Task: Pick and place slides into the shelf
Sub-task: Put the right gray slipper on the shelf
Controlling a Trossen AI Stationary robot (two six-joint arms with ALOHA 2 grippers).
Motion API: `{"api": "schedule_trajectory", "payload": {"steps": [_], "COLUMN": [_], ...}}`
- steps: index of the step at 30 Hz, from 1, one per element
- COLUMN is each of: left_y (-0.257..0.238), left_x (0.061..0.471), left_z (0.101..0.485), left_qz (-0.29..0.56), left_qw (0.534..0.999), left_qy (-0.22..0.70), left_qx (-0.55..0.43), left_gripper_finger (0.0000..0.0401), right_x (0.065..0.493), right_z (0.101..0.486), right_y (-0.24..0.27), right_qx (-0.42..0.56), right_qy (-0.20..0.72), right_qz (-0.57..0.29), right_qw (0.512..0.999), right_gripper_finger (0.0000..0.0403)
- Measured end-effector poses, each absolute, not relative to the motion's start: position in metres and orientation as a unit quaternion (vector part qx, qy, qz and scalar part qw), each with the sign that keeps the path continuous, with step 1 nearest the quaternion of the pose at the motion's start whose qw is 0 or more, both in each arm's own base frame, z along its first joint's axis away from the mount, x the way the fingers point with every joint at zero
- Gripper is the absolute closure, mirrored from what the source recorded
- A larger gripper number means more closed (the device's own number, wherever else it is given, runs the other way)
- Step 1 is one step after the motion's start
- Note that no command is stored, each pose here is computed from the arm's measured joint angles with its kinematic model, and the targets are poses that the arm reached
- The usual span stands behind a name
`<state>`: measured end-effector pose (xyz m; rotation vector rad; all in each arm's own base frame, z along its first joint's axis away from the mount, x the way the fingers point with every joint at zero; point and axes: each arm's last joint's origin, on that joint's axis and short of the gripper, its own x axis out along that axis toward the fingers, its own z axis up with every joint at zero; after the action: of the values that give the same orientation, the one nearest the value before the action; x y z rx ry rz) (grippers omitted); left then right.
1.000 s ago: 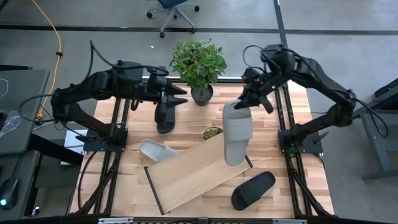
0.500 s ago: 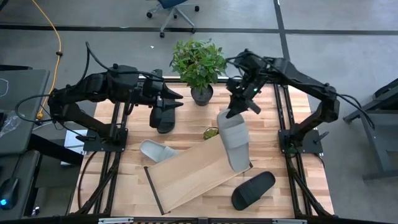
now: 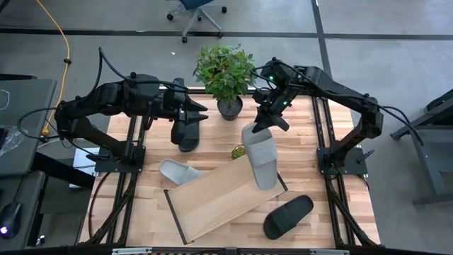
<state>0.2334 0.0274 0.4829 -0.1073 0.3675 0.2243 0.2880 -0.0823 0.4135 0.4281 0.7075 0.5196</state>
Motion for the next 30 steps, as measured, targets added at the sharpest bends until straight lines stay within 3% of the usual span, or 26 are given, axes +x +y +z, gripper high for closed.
{"api": "schedule_trajectory", "payload": {"steps": [30], "left_y": [0.027], "left_x": [0.233], "left_z": [0.481], "left_qz": [0.111], "left_qw": [0.974], "left_qy": [0.190], "left_qx": [-0.049], "left_gripper_finger": [0.0295], "right_x": [0.303], "right_z": [0.418], "right_y": [-0.047], "right_qx": [0.201], "right_qy": [0.341], "right_qz": [0.259], "right_qw": [0.881], "right_gripper_finger": [0.0391]}}
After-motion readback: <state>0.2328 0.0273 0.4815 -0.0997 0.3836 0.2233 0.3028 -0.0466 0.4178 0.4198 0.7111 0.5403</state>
